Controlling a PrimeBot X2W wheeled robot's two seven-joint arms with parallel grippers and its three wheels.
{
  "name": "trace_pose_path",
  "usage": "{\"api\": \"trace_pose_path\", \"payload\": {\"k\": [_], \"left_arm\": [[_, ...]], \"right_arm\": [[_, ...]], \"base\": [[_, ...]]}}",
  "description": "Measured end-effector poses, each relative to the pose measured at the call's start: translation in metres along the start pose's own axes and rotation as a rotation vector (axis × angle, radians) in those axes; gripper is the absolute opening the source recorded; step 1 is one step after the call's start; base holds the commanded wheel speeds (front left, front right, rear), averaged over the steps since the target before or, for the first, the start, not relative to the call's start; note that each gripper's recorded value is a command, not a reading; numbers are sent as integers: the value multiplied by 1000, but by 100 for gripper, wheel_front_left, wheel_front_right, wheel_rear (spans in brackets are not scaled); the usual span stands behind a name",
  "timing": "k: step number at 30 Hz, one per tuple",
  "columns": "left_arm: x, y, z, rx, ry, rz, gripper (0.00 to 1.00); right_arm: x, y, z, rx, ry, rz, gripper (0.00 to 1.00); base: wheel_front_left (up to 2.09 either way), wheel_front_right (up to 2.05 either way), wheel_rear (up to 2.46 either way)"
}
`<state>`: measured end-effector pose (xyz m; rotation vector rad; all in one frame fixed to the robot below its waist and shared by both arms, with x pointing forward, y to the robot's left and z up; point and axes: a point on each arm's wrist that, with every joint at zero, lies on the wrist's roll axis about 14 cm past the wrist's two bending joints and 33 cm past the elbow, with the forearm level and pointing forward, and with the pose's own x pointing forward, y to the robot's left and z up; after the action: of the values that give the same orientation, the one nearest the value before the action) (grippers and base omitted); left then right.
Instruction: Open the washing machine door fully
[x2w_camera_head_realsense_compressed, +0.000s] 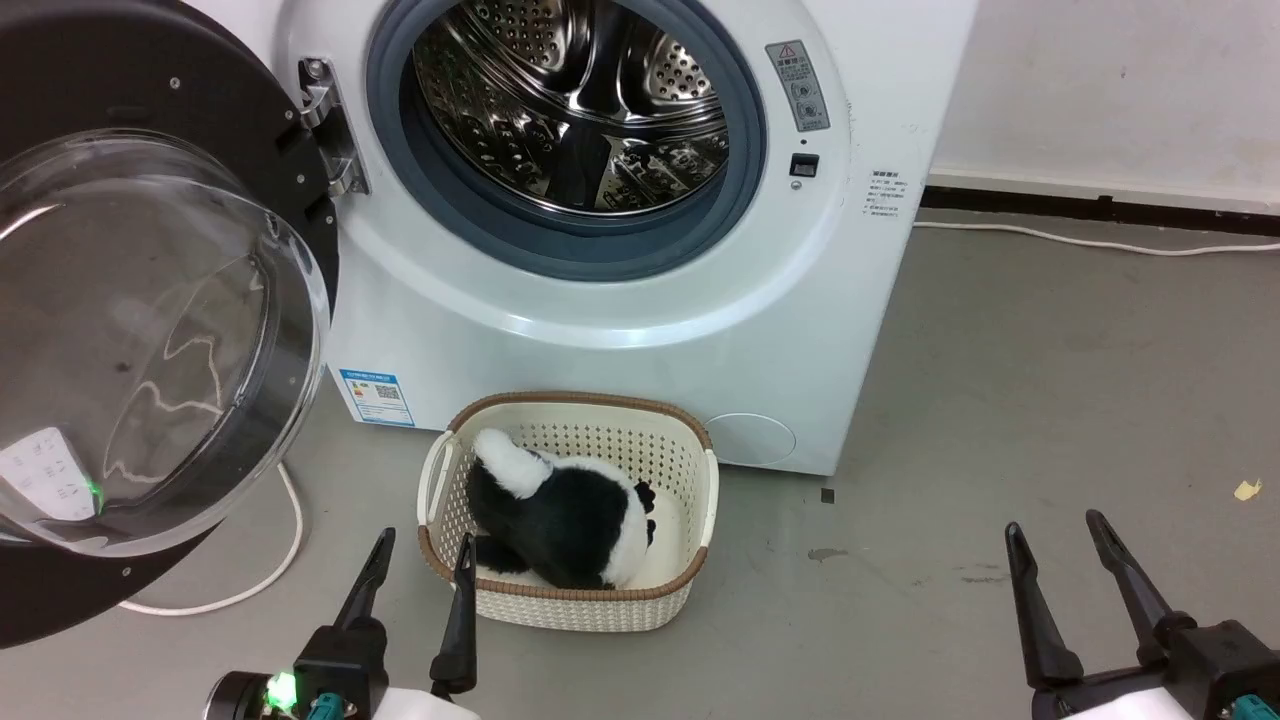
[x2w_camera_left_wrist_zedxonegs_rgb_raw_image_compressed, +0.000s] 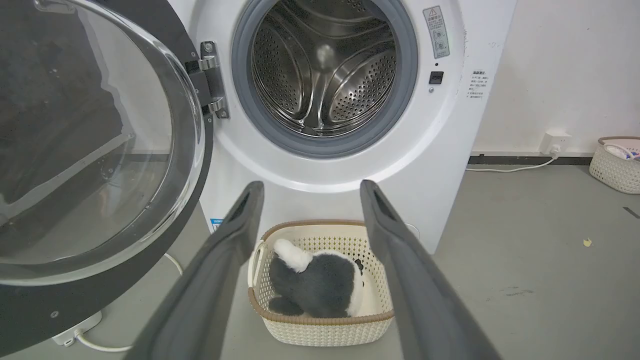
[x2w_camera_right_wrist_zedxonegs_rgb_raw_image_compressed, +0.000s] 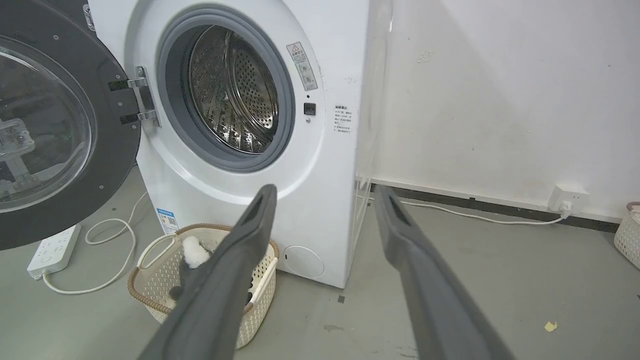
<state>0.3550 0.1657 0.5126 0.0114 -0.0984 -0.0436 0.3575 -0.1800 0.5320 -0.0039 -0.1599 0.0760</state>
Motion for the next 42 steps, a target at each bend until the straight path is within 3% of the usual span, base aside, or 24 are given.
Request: {"api": "trace_pose_path", "payload": {"k": [5, 6, 42], "left_arm": [[1, 1, -1, 9, 4, 2, 100], [2, 2, 0, 6, -2, 4, 0], [5, 3, 2, 9, 31, 10, 0]], "right_arm": [[0, 0, -2, 10, 5, -2, 100], [0, 0, -2, 11, 7, -1, 0], [0, 4, -10, 5, 67, 12, 0]], "base": [[0, 0, 0], [0, 0, 0], [0, 0, 0]]}}
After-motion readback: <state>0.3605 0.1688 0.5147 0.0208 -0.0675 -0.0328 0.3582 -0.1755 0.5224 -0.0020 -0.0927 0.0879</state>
